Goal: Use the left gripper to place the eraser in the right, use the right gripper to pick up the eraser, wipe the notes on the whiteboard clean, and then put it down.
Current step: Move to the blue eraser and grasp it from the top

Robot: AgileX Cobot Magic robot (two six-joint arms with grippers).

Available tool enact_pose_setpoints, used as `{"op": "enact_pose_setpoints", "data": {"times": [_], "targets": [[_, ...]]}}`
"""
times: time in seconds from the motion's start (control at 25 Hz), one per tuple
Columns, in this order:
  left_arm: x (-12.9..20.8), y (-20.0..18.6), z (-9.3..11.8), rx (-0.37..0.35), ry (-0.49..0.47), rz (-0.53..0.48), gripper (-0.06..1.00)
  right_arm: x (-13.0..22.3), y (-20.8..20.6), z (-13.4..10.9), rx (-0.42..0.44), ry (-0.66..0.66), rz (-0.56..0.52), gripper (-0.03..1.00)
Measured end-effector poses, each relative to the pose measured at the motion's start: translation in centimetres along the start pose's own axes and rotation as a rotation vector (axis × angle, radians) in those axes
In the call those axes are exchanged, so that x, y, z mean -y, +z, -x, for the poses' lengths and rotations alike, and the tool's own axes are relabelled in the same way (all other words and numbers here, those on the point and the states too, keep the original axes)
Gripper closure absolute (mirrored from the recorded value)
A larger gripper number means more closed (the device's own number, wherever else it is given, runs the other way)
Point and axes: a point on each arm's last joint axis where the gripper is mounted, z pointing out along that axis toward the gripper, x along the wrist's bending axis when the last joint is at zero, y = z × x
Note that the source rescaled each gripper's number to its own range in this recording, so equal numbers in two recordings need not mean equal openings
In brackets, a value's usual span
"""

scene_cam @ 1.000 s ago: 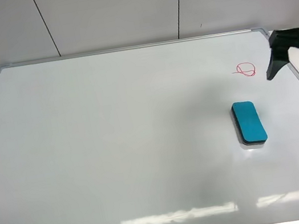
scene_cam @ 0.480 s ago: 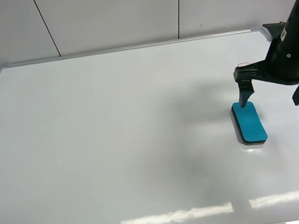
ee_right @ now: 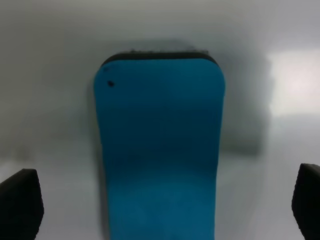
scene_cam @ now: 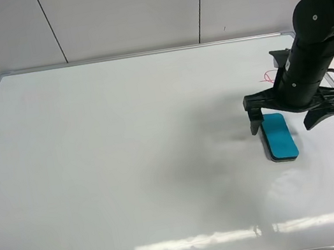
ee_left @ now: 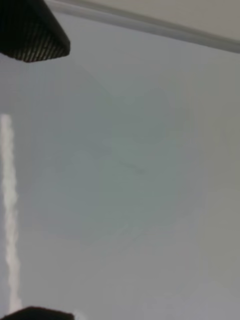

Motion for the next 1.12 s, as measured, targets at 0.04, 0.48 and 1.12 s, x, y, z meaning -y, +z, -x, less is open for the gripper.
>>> {"op": "enact_pose_setpoints", "data": {"times": [0.04, 0.48, 1.12], "targets": [[0.0, 0.0, 0.0, 0.000, 0.000, 0.000, -0.06, 0.0, 0.2, 0.0, 0.001, 0.000, -0.003, -0.03], [0.0, 0.0, 0.0, 0.000, 0.000, 0.000, -0.06, 0.0, 0.8, -0.3, 0.001, -0.009, -0.005, -0.03], [0.0, 0.0, 0.0, 0.000, 0.000, 0.000, -0.06, 0.0, 1.8, -0.3, 0.013, 0.000, -0.037, -0.03]]}}
